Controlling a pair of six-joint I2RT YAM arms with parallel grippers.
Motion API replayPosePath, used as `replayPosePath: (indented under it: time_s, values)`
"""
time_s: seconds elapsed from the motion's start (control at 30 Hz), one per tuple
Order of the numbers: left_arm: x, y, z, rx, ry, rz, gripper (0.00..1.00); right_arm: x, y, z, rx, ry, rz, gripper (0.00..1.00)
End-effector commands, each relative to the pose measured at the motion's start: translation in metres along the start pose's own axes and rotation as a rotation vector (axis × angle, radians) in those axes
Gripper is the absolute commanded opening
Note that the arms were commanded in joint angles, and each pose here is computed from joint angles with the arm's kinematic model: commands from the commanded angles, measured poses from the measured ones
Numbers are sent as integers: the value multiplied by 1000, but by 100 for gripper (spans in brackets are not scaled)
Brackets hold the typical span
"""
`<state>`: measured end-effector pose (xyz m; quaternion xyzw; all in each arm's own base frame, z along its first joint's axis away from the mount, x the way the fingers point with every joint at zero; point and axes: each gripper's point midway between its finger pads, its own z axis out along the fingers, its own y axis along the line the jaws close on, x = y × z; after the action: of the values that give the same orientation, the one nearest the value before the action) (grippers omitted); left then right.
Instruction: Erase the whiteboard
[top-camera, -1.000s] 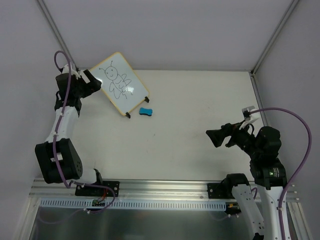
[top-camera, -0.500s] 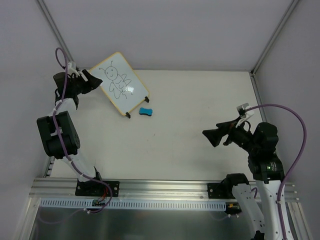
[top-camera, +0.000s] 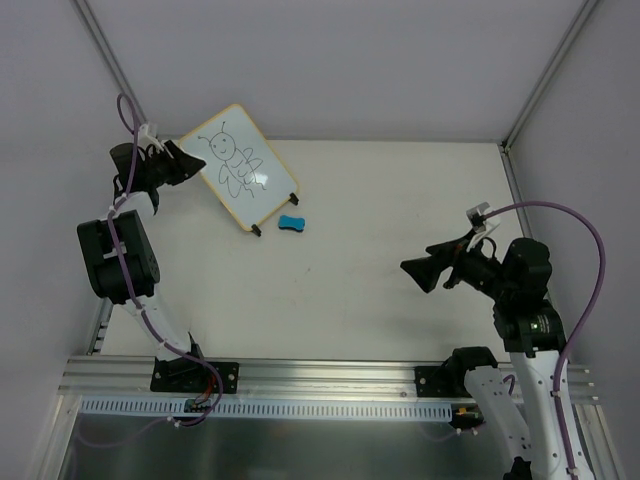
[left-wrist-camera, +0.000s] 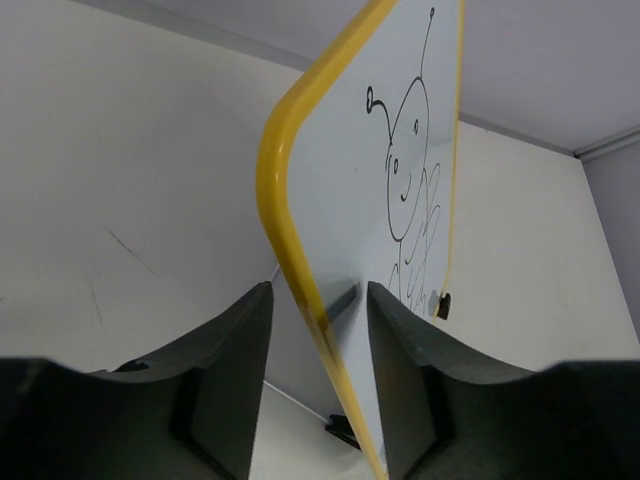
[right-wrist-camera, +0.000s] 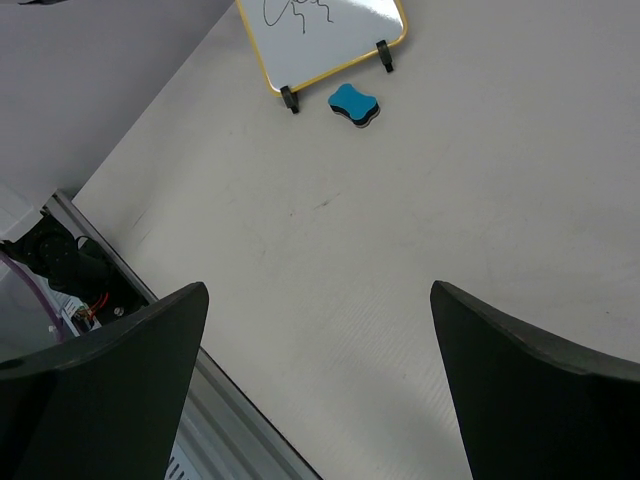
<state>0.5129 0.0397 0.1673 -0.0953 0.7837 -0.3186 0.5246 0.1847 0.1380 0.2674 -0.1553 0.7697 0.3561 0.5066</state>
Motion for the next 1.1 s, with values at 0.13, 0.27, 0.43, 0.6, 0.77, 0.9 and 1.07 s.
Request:
replayPosePath:
  time_s: [0.13, 0.27, 0.43, 0.6, 0.77, 0.9, 1.07]
  values:
    - [-20, -27, 5, 153, -27, 88, 24, 0, 6, 5, -58, 1, -38, 99]
    - [-17, -39, 1, 225, -30, 107, 10, 3, 6, 7, -63, 8, -42, 99]
    - [-20, -53, -7, 287, -51, 146, 0, 8, 7, 9, -73, 23, -39, 99]
    - [-30, -71, -17, 325, -95, 194, 0, 11, 9, 9, -84, 28, -41, 99]
    - [-51, -93, -30, 363, -164, 223, 0, 9, 6, 8, -60, 16, -48, 99]
    - [-73, -117, -45, 380, -217, 231, 0, 1, 3, 10, -39, 8, -59, 99]
    - [-92, -143, -64, 382, -286, 256, 0, -12, -3, 22, 8, 27, -23, 99]
